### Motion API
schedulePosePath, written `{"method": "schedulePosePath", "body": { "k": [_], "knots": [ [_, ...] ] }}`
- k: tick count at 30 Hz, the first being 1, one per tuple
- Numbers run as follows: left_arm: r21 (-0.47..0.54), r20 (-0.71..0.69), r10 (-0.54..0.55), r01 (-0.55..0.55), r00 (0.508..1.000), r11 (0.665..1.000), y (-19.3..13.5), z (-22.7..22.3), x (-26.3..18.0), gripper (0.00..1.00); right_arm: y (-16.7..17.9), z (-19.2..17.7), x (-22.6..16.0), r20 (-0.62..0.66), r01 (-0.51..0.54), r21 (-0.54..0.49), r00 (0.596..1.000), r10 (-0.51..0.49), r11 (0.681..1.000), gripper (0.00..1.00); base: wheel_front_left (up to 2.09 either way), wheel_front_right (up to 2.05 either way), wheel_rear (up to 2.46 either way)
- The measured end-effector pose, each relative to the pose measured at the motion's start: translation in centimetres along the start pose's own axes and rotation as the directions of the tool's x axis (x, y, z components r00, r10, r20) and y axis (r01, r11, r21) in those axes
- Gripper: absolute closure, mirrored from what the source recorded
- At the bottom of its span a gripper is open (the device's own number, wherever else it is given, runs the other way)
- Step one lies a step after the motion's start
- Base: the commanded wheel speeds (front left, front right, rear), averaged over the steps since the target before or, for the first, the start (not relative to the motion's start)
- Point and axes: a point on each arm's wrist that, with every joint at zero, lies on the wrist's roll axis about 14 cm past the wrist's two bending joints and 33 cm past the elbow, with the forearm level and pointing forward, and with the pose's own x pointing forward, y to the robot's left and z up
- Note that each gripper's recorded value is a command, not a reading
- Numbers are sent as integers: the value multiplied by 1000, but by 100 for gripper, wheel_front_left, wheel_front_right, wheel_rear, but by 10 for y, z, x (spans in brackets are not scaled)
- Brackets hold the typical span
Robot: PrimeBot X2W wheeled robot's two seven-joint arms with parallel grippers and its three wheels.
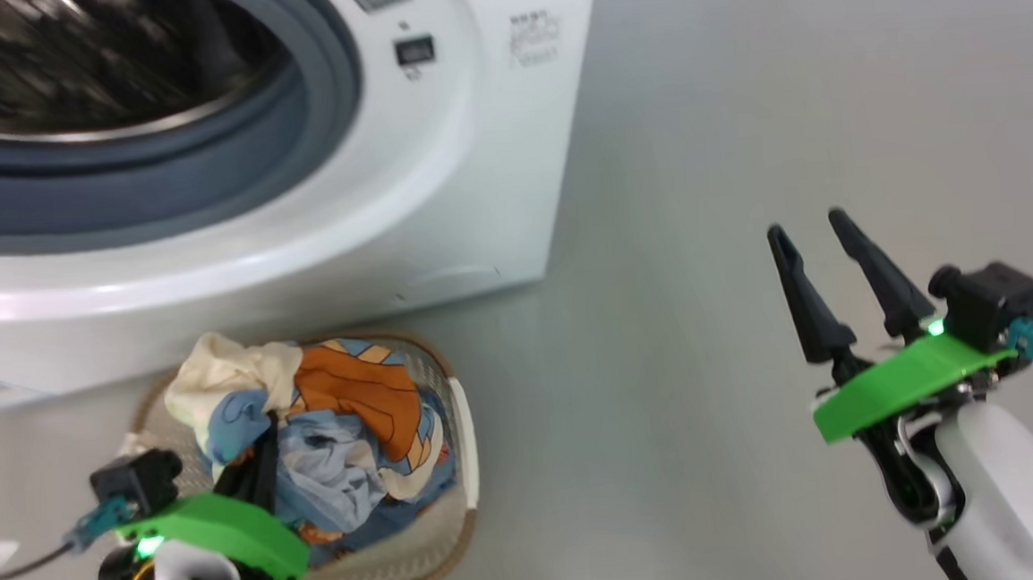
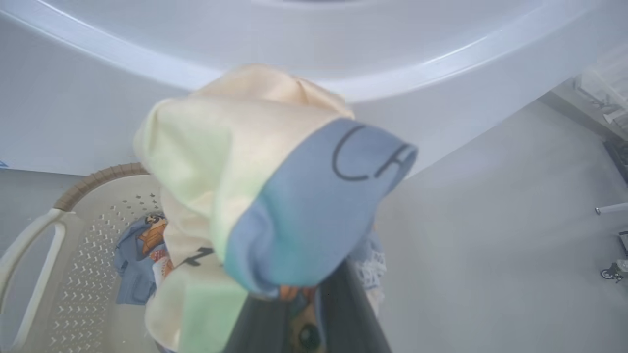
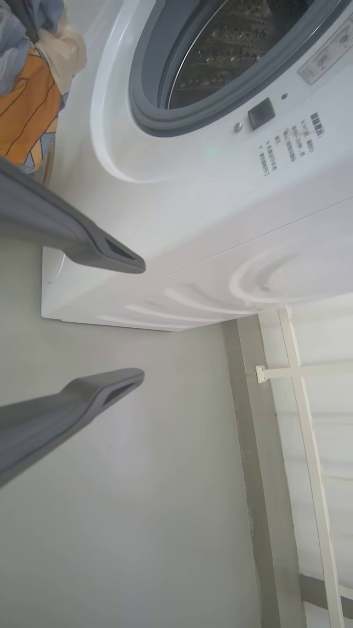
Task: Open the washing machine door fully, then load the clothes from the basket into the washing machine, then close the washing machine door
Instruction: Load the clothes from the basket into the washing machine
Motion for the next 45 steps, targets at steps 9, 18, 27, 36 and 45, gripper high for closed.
{"method": "schedulePosePath", "body": {
  "k": [9, 18, 27, 36, 45],
  "knots": [
    [-17, 263, -32, 38, 964, 999, -17, 64, -56, 100, 18, 22, -28, 48, -33, 2, 998, 33, 999, 0, 0, 0, 0],
    [23, 495, -76, 75, 865, 997, -44, 120, -109, 100, 38, 41, -45, 96, -77, -8, 992, 77, 997, 0, 0, 0, 0],
    [108, 613, -83, 20, 786, 994, -52, 149, -150, 100, 48, 58, -53, 137, -110, -42, 984, 115, 993, 0, 0, 0, 0],
    [126, 639, -102, 27, 763, 992, -64, 154, -158, 100, 44, 59, -58, 136, -105, -51, 984, 111, 993, 0, 0, 0, 0],
    [185, 672, -151, 33, 725, 982, -79, 184, -149, 100, 42, 49, -54, 110, -104, -48, 988, 109, 993, 0, 0, 0, 0]
  ]
}}
